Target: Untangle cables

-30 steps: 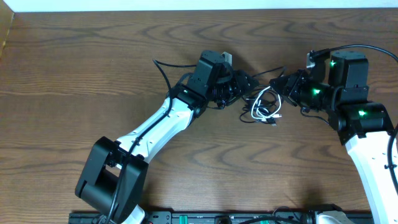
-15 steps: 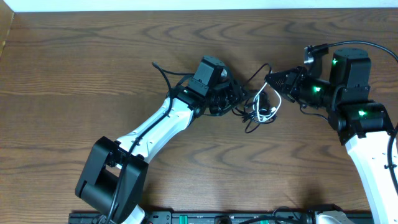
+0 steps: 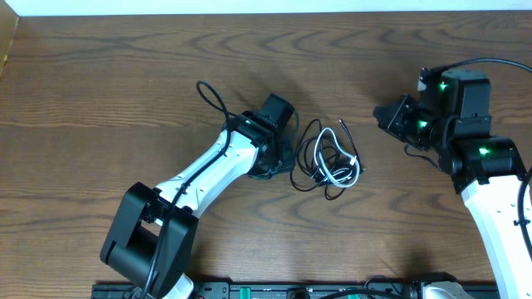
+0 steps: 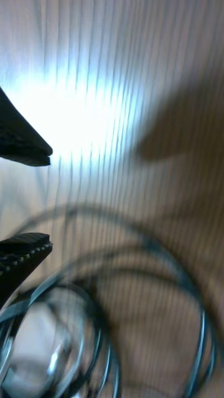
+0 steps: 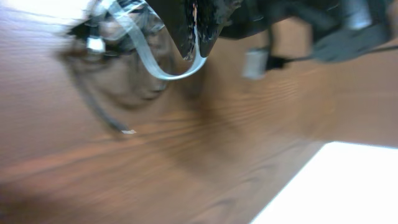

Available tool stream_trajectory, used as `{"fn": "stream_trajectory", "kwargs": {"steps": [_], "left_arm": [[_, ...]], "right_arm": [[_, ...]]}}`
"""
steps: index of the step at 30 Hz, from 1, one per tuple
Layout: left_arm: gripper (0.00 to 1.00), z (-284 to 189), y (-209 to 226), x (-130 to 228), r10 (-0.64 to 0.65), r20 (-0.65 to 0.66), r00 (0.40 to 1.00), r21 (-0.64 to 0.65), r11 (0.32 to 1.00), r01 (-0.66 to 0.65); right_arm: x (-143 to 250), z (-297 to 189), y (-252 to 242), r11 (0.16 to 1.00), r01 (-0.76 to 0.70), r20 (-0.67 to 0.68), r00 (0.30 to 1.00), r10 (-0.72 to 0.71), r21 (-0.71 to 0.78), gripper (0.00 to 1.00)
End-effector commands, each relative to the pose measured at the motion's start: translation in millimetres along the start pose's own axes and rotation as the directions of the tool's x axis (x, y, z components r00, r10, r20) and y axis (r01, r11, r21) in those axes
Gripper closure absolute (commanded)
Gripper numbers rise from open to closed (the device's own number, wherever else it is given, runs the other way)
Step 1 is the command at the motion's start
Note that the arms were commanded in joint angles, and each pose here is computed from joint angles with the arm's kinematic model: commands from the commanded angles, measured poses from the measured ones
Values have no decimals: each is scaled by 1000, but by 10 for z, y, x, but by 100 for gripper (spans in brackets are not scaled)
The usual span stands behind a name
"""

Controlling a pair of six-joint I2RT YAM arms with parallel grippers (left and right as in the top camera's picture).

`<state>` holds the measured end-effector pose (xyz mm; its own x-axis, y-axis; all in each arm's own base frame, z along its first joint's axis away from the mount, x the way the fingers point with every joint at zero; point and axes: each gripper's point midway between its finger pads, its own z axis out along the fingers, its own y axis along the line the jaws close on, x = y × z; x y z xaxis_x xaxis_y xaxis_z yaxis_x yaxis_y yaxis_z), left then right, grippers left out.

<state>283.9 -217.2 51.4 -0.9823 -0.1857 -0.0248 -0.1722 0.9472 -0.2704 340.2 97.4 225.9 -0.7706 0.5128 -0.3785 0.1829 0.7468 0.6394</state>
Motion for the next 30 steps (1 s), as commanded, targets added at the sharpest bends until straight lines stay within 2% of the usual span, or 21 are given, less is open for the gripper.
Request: {"fn": "stream_trajectory", "kwargs": {"steps": [1,3,6,8,12,15,20,21,23,24,27,30], "left_arm": [[60,-48,215,-219,87,103,991,-124,989,-74],[59,-56,222,-275,92,123,988,-126,989,-76],[59,-64,185,-349,93,150,984,-109,991,-78],[59,-66,148,-385,102,165,981,-97,991,-87],[59,-57,68,-357,108,149,983,-56,993,-100],[59,-47,-112,-262,172,101,980,41,983,-177],[59,-89,-430,-4,364,30,931,242,901,-360],[54,-95,-444,33,395,24,918,258,885,-388],[40,-93,-412,97,438,6,899,260,867,-425],[37,-91,-395,115,452,0,892,257,862,-437],[31,-92,-364,172,489,-16,872,260,844,-469],[31,-125,-440,254,532,-19,847,324,804,-498]], "right_arm": [[-191,-91,-343,975,60,114,990,-86,213,99],[-181,-141,-536,947,70,113,987,-111,314,99],[-62,-152,-658,923,128,40,987,-153,363,98],[76,-119,-684,919,170,-37,985,-168,356,88],[434,-32,-655,926,259,-224,954,-201,273,80],[648,66,-650,930,287,-320,925,-206,231,69],[897,302,-740,930,288,-424,889,-171,228,67],[927,364,-772,929,290,-438,883,-166,232,67],[951,489,-819,928,292,-454,876,-162,232,67],[952,548,-841,925,303,-461,871,-171,228,67],[949,736,-915,916,341,-483,851,-205,212,67],[944,885,-969,907,375,-496,834,-240,193,68]]}}
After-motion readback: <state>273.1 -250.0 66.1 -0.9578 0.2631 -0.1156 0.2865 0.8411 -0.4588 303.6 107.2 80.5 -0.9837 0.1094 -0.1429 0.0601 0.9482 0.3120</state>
